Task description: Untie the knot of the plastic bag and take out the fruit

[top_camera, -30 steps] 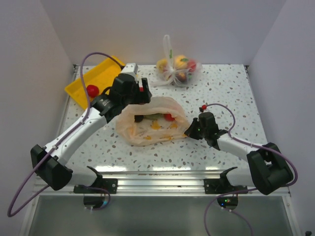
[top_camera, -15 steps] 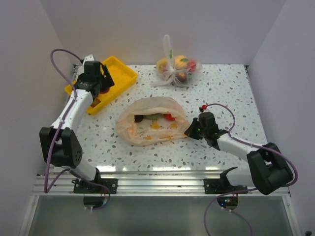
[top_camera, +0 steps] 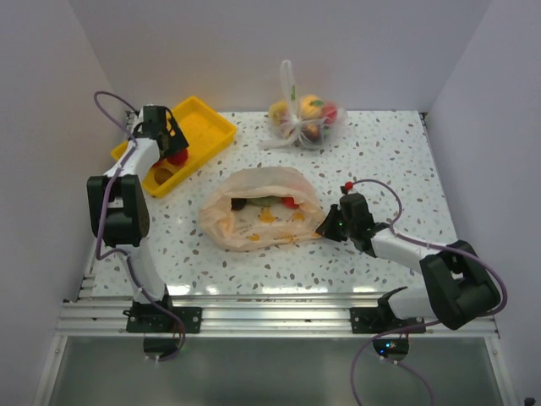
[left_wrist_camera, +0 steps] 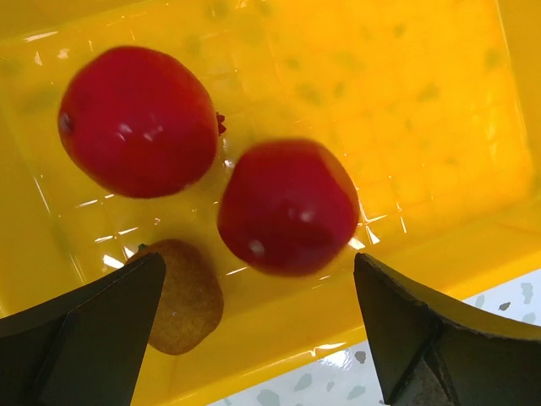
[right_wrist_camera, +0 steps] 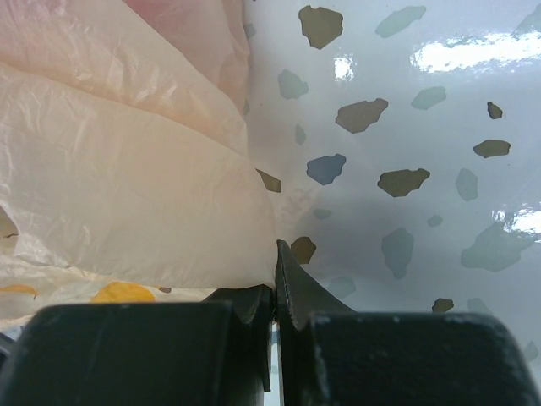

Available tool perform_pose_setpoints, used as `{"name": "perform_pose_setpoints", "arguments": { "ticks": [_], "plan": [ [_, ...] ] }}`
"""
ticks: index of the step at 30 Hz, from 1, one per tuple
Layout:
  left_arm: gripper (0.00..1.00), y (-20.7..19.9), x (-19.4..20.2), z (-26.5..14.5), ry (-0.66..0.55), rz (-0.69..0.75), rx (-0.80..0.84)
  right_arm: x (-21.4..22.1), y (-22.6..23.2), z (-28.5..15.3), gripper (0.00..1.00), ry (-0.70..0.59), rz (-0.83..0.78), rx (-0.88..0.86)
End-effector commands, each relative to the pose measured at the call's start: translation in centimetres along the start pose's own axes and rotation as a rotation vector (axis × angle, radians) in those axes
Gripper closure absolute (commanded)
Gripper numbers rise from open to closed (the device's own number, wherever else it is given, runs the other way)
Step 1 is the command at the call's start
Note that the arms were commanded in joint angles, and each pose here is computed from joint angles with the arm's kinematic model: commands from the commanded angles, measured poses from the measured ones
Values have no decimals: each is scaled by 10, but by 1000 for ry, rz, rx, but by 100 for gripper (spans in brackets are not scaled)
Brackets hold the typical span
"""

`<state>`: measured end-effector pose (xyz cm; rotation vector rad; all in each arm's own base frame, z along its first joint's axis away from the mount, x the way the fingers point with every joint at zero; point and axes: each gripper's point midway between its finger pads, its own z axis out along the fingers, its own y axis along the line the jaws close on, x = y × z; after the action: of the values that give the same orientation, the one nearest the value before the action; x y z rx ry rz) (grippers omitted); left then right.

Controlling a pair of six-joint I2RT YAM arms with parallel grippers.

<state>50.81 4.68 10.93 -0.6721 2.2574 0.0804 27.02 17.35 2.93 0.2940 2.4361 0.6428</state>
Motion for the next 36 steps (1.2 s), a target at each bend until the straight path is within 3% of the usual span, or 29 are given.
{"name": "perform_pose_setpoints", "arguments": {
  "ticks": [1,8,12,15,19,20,23,24,26,27,32,36],
  "plan": [
    [0,-13,-35,-8,-88,-30,51,-18,16,0,100,-41,-3,-41],
    [0,-20,-40,-36,-109,-38,100,-23,17,-4,100,-55,-13,-37],
    [0,-34,-43,-80,-146,-29,176,-29,18,-8,100,-71,-26,-23],
    [0,-52,-30,-114,-158,11,241,-34,19,-13,99,-83,-38,-17],
    [0,-81,11,-157,-132,98,338,-42,26,-21,90,-107,-69,-33],
    [0,-85,19,-164,-123,112,356,-38,22,-23,87,-88,-75,-15],
    [0,-91,46,-194,-111,159,405,-43,28,-31,66,-83,-134,-25],
    [0,-89,47,-209,-125,162,426,-44,30,-34,52,-80,-153,-31],
    [0,-86,62,-226,-118,178,447,-48,36,-43,36,-69,-207,-46],
    [0,-88,69,-234,-114,190,468,-54,43,-47,22,-76,-225,-57],
    [0,-71,99,-256,-62,209,497,-57,57,-64,4,-42,-312,-96],
    [0,-61,116,-267,-45,197,521,-67,73,-69,1,-40,-388,-130]
  ]
}}
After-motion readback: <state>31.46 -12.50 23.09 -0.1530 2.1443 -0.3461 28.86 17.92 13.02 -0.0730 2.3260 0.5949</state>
